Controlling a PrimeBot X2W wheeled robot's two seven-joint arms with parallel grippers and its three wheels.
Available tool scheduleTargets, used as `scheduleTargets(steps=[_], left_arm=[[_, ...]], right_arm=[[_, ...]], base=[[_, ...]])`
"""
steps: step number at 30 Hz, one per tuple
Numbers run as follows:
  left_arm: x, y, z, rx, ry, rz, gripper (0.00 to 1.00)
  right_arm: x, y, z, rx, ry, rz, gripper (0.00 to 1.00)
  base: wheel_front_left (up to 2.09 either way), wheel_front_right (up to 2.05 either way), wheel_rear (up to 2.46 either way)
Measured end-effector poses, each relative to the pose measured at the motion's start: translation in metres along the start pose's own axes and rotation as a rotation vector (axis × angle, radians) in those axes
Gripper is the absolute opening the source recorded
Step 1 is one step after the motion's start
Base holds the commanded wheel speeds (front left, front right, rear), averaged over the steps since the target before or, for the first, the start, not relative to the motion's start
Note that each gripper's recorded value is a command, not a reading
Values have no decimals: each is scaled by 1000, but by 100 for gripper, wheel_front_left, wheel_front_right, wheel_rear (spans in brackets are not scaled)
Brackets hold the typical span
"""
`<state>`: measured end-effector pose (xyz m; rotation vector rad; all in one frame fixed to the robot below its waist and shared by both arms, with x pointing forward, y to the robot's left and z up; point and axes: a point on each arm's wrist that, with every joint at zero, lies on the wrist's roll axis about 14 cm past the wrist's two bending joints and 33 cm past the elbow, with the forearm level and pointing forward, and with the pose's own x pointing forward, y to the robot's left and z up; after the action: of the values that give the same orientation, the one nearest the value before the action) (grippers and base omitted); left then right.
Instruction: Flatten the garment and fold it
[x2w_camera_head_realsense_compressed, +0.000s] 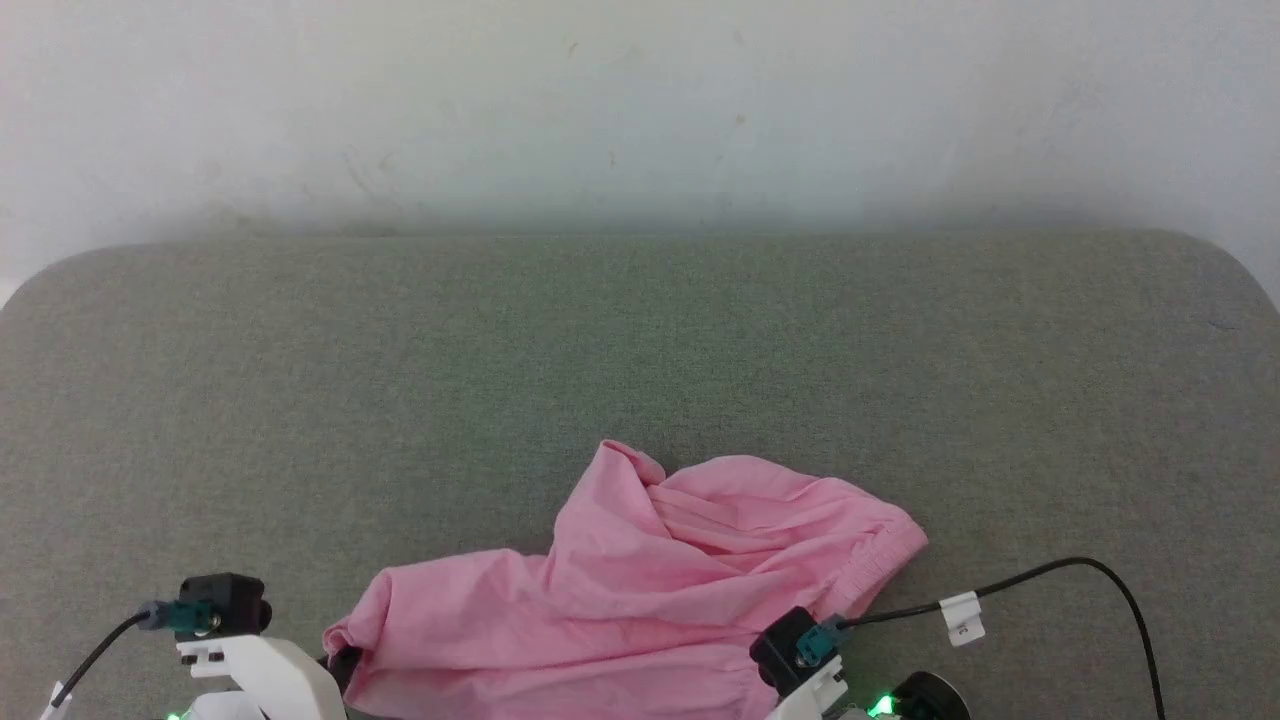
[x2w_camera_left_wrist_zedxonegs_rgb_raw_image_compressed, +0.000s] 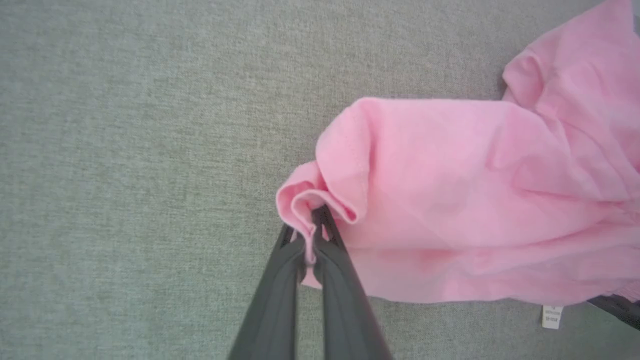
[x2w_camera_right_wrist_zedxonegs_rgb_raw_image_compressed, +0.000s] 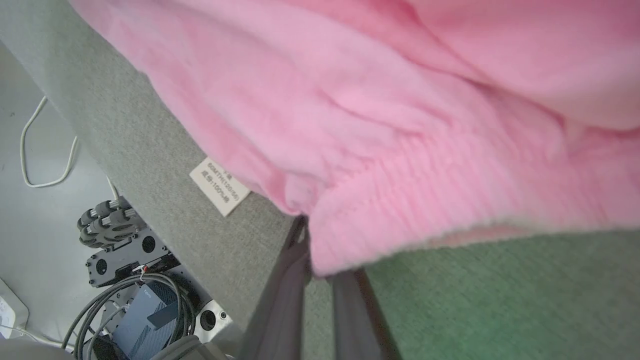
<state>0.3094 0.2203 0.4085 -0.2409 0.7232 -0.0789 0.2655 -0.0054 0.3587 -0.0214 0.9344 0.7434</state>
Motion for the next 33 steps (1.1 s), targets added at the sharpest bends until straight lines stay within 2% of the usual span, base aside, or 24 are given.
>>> scheduleTargets(steps=[5,9,16,23,28,33], left_arm=[[-4,-3,9,-1,-48,-4,0],[-14,-8,37,24,-164,-4,0],[-54,-19,119,119,-475,24,0],[-118,-56,215,245,-813,-13,0],[-132,-75,264,281,-919,-46,0],[-104,-84,300,261,-918,-63,0]], right_arm=[[-8,-3,12,-20,-73,-3,0],[-29,-9,48,-55,-241,-32,0],[-101,-13,134,-177,-597,-115,0],[-188,-10,214,-320,-902,-208,0],[-222,-22,257,-364,-994,-263,0],[-227,-50,297,-340,-1018,-295,0]], base=[[0,0,0],[0,0,0],[0,0,0],[0,0,0],[0,0,0],[0,0,0]])
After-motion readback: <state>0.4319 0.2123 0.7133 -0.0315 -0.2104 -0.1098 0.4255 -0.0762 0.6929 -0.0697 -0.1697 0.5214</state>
